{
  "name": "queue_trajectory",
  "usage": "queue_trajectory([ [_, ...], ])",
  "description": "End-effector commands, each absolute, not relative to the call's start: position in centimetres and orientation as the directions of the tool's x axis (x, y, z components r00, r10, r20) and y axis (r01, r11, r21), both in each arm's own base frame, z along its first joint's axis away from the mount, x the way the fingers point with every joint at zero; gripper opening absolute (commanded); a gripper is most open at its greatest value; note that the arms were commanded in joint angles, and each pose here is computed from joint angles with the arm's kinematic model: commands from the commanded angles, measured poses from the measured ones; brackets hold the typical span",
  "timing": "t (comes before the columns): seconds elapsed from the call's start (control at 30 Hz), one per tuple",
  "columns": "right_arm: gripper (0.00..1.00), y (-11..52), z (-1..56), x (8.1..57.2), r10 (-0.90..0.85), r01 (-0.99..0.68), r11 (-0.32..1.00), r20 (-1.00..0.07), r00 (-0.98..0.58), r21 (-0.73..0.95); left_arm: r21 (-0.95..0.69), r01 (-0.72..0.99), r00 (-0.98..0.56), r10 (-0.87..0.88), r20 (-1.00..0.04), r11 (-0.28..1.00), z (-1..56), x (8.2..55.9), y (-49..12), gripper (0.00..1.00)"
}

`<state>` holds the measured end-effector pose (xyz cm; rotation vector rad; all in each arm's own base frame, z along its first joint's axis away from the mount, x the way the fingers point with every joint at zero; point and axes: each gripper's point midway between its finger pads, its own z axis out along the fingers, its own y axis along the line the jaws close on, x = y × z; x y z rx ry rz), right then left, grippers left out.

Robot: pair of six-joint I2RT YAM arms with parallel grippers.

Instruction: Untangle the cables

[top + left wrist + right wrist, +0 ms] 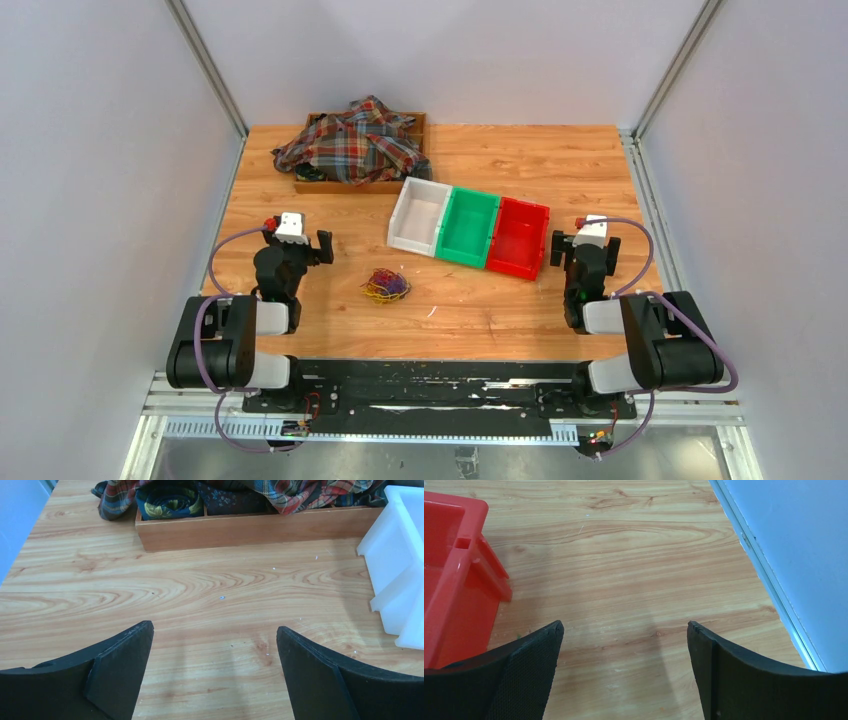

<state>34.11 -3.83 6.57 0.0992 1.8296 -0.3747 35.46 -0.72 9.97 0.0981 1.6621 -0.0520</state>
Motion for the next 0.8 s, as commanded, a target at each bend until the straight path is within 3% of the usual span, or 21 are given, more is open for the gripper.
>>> queue_trajectory([
  [0.0,0.92,-4.1,7.3,34.6,-0.115,0.27,0.945,-0.959,-0.26,-0.186,0.036,0.09,-0.065,0.042,-0.997,0.995,10.7,35.7,-0.7,0.98],
  [0.43,0.93,-3.7,8.6,34.4,-0.134,0.262,0.947,-0.969,-0.209,-0.188,0.054,0.105,-0.055,0.06,-0.997,0.993,11.1,35.7,-1.1,0.98],
  [0.53,0.93,-5.0,10.7,33.2,-0.153,0.418,0.876,-0.962,-0.228,-0.238,0.057,0.12,-0.064,0.065,-0.996,0.991,12.1,35.8,-1.3,0.98],
  [0.67,0.93,-4.5,12.2,33.2,0.0,0.449,0.875,-0.928,-0.373,-0.18,0.089,0.213,-0.178,0.128,-0.976,0.973,13.0,36.5,-2.3,0.98],
  [0.77,0.93,-3.0,13.8,33.6,0.111,0.441,0.894,-0.917,-0.383,-0.076,0.072,0.215,-0.285,0.133,-0.949,0.974,13.5,36.3,-2.1,0.98],
])
